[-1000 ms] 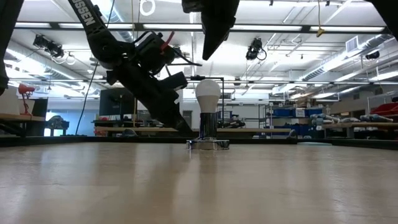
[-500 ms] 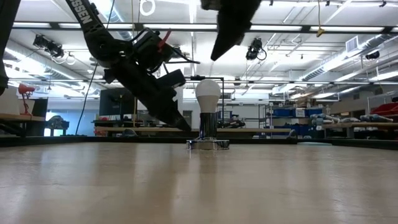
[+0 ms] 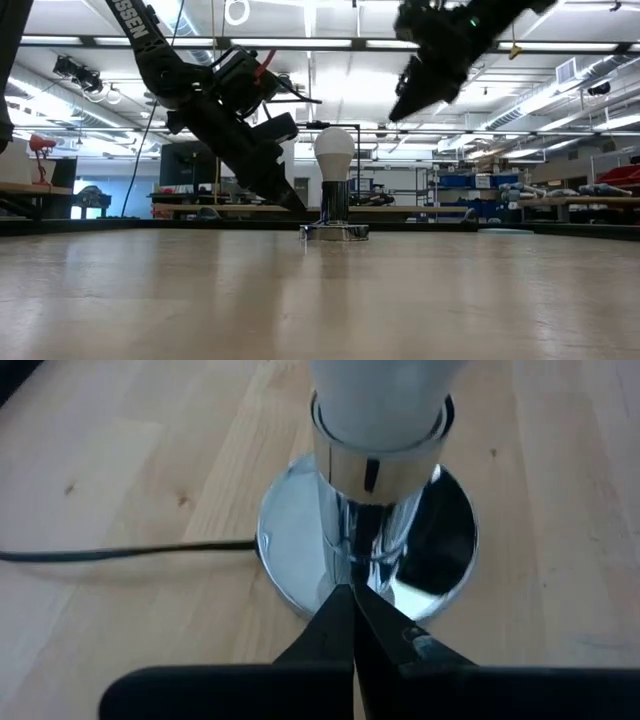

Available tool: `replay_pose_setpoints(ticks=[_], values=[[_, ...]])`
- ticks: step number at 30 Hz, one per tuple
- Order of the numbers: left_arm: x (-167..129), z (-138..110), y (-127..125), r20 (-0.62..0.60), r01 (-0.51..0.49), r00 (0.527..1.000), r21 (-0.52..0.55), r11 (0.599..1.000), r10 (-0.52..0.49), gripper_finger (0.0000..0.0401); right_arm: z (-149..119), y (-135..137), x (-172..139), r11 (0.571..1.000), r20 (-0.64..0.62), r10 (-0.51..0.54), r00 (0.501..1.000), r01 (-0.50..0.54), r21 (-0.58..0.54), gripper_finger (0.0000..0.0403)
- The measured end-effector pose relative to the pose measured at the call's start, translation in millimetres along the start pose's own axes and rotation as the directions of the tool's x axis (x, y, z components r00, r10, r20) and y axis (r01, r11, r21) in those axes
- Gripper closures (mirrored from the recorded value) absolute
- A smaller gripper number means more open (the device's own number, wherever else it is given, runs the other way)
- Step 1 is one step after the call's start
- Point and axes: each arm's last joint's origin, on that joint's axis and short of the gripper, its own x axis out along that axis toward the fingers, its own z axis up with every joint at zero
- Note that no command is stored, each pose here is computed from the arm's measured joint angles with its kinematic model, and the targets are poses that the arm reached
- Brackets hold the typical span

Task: Screw lightbulb
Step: Remove the lightbulb from the lamp socket

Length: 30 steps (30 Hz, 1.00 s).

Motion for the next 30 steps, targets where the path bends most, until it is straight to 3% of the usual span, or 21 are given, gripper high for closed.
replay_pose_setpoints(ticks=[7, 12, 30], values=[[0, -1, 0, -0.006, 0.001, 1.000, 0.000, 1.000, -0.001, 0.0400, -48, -3, 20, 0.993, -0.016, 0.012, 1.000, -0.010, 0.116, 0.0394], [0, -1, 0, -0.011, 0.001, 1.000, 0.000, 1.000, -0.001, 0.0400, -69, -3, 32, 0.990, -0.044, 0.026, 0.999, -0.020, 0.139, 0.0385], [0, 1, 0, 0.010, 0.008, 1.000, 0.004, 1.000, -0.008, 0.0400, -54, -1, 38, 0.996, 0.143, 0.052, 0.988, -0.063, 0.069, 0.0392]])
